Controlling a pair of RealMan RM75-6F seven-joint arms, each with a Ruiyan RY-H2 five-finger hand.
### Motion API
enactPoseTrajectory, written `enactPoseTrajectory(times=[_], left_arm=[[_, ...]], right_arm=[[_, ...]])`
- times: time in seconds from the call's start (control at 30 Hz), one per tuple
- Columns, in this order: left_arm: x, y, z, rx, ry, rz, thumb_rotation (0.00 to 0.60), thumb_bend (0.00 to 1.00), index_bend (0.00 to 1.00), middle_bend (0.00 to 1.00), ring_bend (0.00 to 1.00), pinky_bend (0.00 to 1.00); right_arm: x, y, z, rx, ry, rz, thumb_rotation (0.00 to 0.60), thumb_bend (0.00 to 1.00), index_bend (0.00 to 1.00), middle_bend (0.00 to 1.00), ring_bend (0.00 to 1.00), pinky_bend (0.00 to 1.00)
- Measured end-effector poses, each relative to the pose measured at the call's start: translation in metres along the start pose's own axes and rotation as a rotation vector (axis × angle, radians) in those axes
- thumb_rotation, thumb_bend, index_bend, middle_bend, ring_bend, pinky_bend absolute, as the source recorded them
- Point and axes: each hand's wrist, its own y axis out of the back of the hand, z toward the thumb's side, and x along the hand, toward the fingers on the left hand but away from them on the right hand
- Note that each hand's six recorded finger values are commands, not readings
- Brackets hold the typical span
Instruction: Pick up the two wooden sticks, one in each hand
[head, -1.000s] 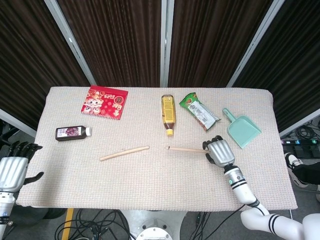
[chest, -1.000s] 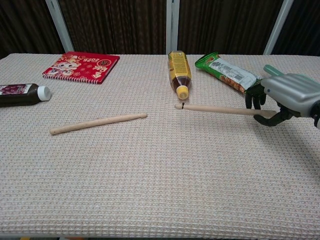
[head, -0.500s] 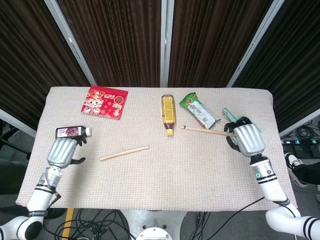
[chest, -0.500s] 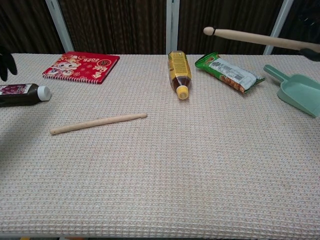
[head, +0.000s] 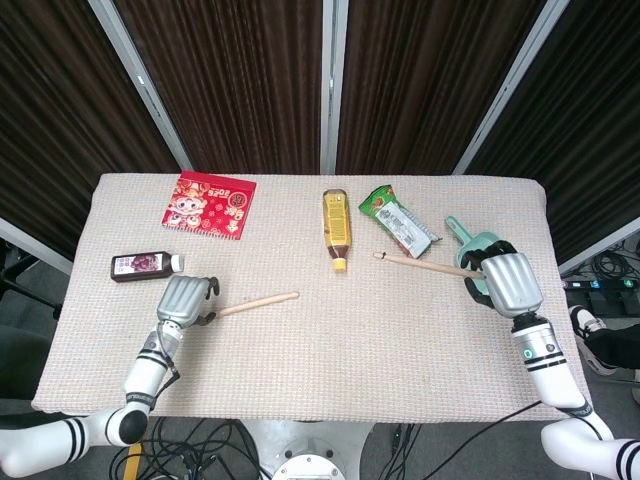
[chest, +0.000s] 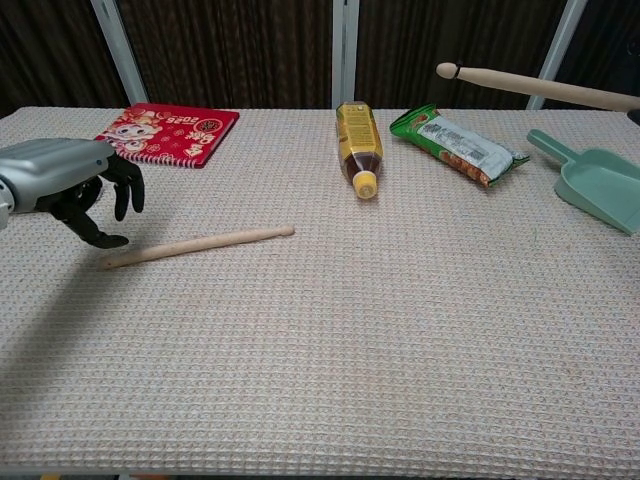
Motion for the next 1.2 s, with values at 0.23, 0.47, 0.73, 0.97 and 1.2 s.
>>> enactPoseTrajectory(times=[0.23, 0.47, 0.73, 0.97, 1.2], left_arm=[[0.001, -0.017, 0.006, 0.048, 0.027, -0.060, 0.600, 0.23, 0.46, 0.50, 0.72, 0.79], [0.002, -0.026, 0.009, 0.073, 0.055, -0.082, 0.600, 0.24, 0.46, 0.50, 0.72, 0.80], [0.004, -0.026, 0.010, 0.081, 0.060, -0.085, 0.600, 0.28, 0.46, 0.50, 0.72, 0.80], [0.004, -0.028, 0.009, 0.091, 0.062, -0.096, 0.600, 0.30, 0.47, 0.50, 0.72, 0.80], [0.004, -0.029, 0.008, 0.097, 0.065, -0.102, 0.600, 0.30, 0.47, 0.50, 0.72, 0.80]], right_arm=[[-0.001, -0.007, 0.000, -0.005, 0.004, 0.019, 0.600, 0.62, 0.64, 0.63, 0.42, 0.29], [-0.002, -0.011, -0.002, -0.011, -0.001, 0.029, 0.600, 0.62, 0.64, 0.63, 0.42, 0.29], [-0.002, -0.012, -0.004, -0.016, -0.008, 0.027, 0.600, 0.62, 0.65, 0.63, 0.42, 0.29], [0.000, -0.013, -0.005, -0.018, -0.008, 0.027, 0.600, 0.62, 0.65, 0.63, 0.42, 0.29], [0.002, -0.013, -0.004, -0.021, -0.006, 0.027, 0.600, 0.62, 0.65, 0.63, 0.42, 0.29]])
